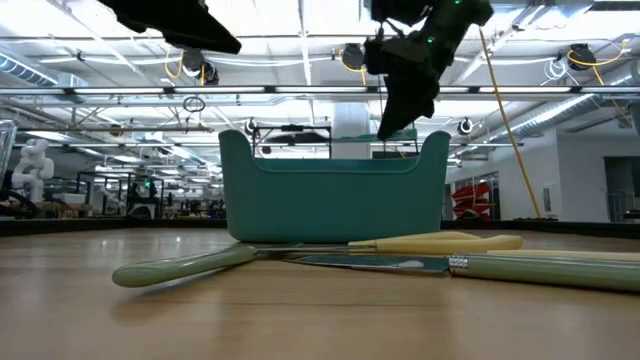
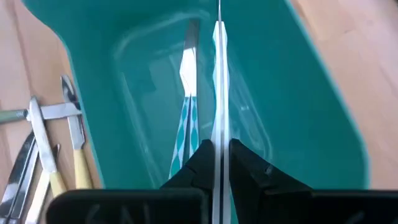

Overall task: Sort silverware by color (type)
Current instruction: Put the blue knife into the green bin, then put the middle yellow knife into the transparent bin

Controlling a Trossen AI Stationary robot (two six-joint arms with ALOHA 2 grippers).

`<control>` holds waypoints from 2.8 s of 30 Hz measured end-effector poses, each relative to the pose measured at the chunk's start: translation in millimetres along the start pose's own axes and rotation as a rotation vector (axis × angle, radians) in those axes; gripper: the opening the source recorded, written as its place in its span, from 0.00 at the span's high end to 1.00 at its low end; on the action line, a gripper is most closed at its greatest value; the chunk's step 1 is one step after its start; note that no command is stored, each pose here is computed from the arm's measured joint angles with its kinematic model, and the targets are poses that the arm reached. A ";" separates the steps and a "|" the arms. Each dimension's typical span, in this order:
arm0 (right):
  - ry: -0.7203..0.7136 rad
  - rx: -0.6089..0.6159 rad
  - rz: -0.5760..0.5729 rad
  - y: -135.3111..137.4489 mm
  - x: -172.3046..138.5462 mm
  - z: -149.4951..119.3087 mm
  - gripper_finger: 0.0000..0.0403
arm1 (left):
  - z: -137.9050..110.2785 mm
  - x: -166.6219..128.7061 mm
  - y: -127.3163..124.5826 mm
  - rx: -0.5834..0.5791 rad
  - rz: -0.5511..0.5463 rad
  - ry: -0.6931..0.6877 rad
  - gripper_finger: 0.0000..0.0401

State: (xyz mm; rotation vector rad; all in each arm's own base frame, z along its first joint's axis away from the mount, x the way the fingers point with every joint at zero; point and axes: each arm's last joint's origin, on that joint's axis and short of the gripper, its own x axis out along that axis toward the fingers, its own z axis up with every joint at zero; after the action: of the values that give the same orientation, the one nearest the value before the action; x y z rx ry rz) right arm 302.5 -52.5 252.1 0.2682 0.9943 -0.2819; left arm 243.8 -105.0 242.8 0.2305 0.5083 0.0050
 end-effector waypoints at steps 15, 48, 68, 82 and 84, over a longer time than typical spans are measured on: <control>0.222 -0.014 0.015 10.6 43.8 -6.5 0.94 | -6.1 -3.3 -2.8 0.006 0.011 0.054 0.54; 0.210 0.034 -0.049 10.8 53.0 -8.6 0.93 | -4.7 -3.0 -2.7 -0.001 0.011 0.040 0.54; 0.279 0.006 -0.117 10.5 81.6 -16.5 0.87 | -4.6 -3.0 -2.7 0.009 0.011 0.040 0.54; 0.157 -0.021 -0.100 33.5 37.8 -4.7 0.76 | -3.9 -3.0 -2.8 -0.016 0.011 0.033 0.54; 0.113 -0.040 -0.125 41.5 23.2 -4.6 0.76 | -4.0 -2.9 -2.8 -0.028 0.011 0.033 0.54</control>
State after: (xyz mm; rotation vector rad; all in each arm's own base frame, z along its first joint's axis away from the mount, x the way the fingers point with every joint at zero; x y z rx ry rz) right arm 325.4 -14.9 233.8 0.1877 1.1288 -0.3632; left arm 239.1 -107.0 240.2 0.2058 0.5399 0.0272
